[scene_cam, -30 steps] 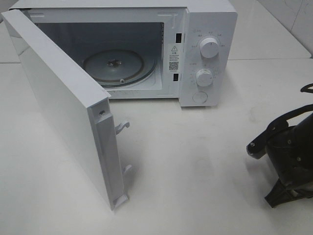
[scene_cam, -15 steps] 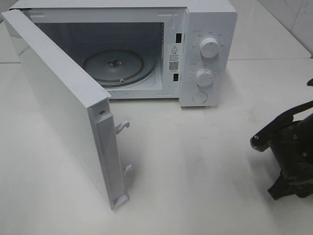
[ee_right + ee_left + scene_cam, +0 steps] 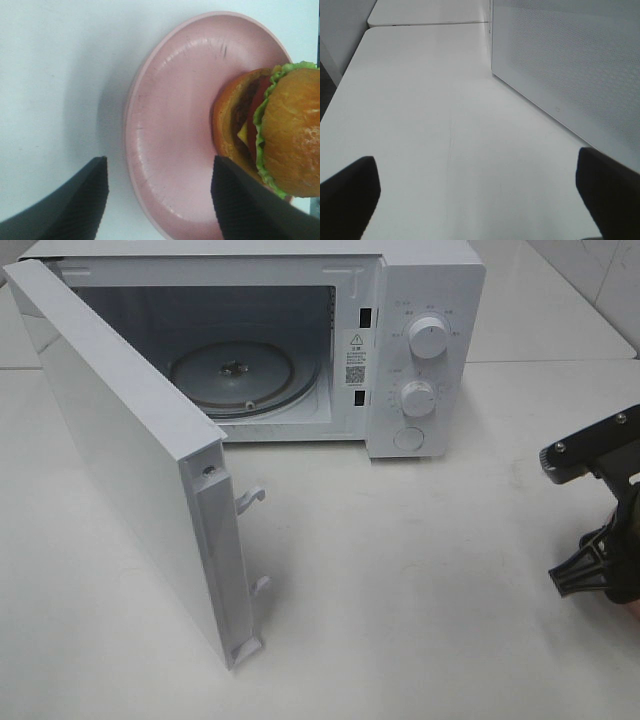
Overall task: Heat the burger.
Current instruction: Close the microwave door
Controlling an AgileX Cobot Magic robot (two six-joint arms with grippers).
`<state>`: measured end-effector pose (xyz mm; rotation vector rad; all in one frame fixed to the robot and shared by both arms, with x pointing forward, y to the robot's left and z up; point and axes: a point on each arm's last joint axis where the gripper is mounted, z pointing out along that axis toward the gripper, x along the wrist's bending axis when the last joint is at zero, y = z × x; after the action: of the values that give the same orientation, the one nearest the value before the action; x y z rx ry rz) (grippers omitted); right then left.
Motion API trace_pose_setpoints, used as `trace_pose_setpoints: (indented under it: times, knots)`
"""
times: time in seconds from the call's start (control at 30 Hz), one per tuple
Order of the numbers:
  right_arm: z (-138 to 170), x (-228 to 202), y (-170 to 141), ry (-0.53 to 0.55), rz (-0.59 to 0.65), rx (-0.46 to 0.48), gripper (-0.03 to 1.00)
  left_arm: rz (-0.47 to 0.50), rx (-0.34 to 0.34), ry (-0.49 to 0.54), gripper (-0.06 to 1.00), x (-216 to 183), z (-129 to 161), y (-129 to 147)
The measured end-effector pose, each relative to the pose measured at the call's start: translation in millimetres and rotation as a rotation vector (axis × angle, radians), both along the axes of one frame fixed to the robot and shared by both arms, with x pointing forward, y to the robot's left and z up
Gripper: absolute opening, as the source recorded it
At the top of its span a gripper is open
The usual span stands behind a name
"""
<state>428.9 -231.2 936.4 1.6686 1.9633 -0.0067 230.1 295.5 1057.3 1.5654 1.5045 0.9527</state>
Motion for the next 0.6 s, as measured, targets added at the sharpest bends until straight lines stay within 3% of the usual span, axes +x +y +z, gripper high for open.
trace_pose_setpoints:
  times: [0.33, 0.6]
  knots:
    - [48.8, -4.8, 17.9, 0.018, 0.161, 0.198, 0.61, 0.000, 0.000, 0.000, 0.99, 0.0, 0.0, 0.0]
    - [76.6, -23.5, 29.2, 0.059, 0.360, 0.367, 0.73, 0.000, 0.000, 0.000, 0.99, 0.0, 0.0, 0.0]
